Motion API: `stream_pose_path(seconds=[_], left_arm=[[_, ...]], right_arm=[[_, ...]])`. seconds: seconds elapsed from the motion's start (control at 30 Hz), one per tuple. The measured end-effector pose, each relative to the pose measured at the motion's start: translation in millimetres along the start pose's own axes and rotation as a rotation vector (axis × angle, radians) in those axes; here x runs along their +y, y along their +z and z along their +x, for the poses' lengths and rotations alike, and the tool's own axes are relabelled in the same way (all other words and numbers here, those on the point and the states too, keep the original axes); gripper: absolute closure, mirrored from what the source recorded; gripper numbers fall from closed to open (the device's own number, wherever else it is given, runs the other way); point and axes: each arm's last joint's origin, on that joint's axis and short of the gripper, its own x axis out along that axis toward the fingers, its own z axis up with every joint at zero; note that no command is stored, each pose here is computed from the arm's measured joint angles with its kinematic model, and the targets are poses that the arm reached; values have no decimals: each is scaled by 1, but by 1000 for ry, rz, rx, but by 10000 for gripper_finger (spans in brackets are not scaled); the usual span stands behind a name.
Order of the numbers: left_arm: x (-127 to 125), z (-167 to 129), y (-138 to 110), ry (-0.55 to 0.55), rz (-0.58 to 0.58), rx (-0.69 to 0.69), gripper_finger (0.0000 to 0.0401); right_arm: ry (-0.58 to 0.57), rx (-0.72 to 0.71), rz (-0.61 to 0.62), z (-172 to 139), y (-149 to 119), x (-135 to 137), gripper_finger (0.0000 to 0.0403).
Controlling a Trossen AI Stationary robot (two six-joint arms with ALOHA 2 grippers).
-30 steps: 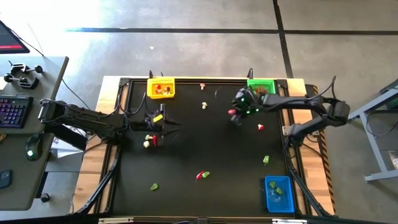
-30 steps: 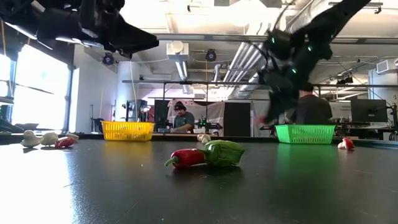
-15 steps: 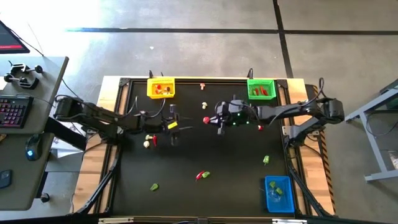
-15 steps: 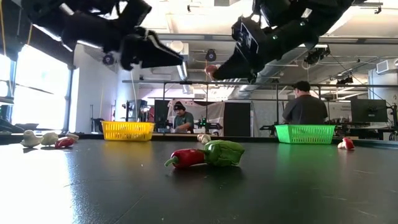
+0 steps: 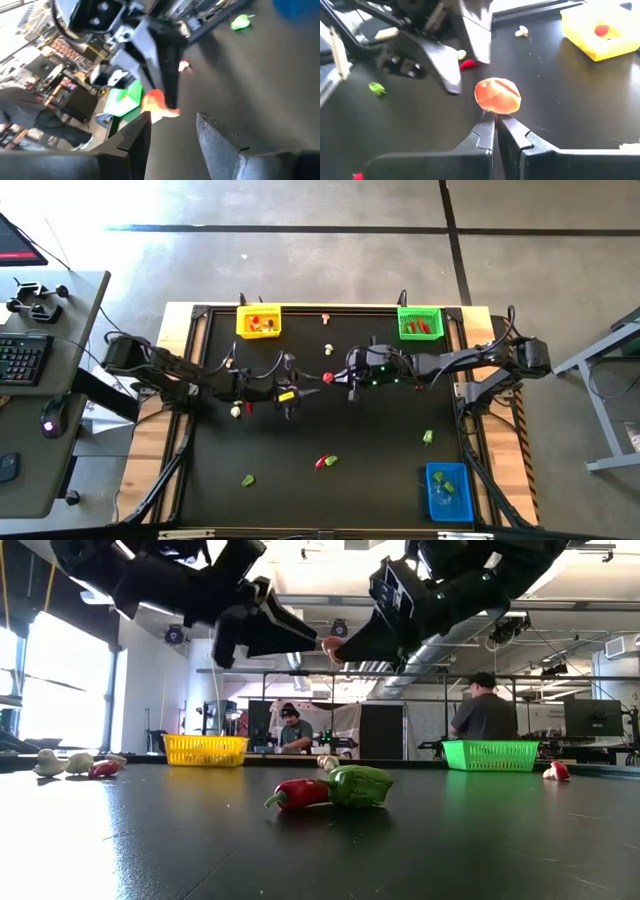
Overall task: Sort produce into baskets
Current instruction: Put the brown mushroom into the yellow bin
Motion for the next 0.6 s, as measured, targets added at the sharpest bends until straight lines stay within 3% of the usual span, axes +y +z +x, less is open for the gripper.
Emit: stream_pose_path(seconds=[0.6], left_arm=[[-6,-1,8,-30,-18,-36,266]], right_arm=[[95,-38,46,17,-7,17,403]])
